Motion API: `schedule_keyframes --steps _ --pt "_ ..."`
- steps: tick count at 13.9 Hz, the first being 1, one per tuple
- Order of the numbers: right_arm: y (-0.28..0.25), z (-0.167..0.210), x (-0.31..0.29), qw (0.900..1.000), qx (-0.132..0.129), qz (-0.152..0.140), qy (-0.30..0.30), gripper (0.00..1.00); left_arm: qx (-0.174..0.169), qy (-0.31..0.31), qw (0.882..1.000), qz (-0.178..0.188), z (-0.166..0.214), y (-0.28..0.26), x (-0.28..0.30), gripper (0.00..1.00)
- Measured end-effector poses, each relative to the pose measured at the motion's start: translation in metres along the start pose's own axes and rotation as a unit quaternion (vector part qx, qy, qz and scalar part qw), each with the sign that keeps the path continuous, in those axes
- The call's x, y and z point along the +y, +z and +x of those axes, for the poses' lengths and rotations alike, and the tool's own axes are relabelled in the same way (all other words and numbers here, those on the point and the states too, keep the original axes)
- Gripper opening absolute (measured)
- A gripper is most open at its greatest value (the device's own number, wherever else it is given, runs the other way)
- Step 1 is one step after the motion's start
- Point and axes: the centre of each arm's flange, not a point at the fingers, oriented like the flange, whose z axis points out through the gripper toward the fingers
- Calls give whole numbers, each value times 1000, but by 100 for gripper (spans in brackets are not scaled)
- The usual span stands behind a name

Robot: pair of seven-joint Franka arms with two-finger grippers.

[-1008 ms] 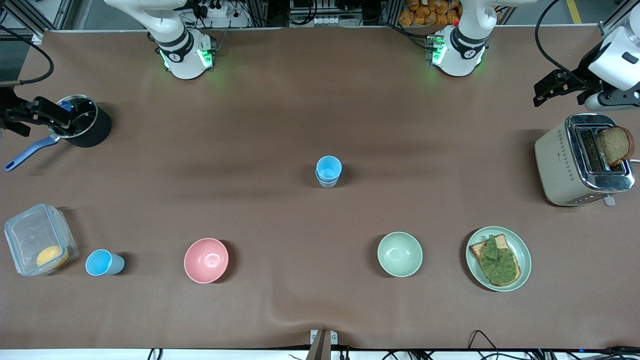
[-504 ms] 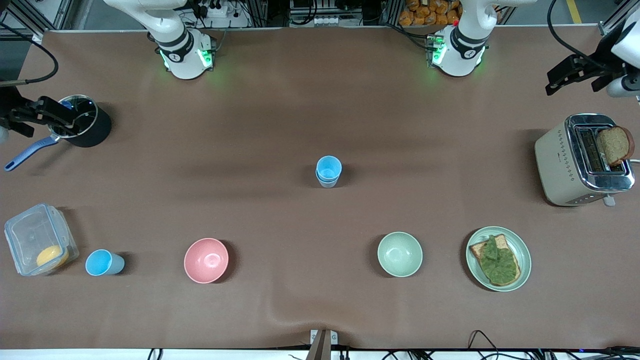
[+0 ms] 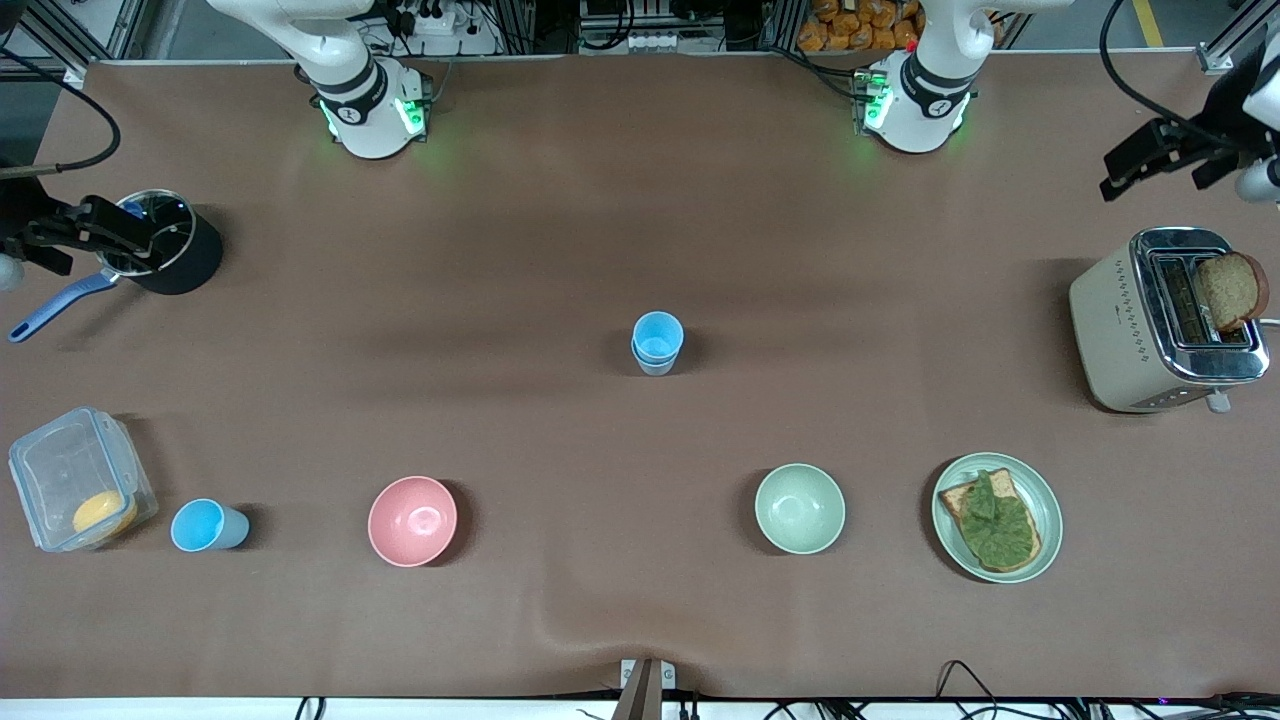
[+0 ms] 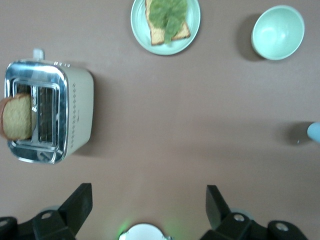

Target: Stack blue cups with both arms

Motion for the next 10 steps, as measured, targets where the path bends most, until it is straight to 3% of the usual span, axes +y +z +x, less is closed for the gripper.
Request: schedule_keyframes --steps 4,10 --pt "1 0 2 1000 -1 0 2 100 -5 13 1000 1 34 22 25 100" --pt "1 0 0 1000 -2 0 0 100 -7 22 1000 2 37 25 36 100"
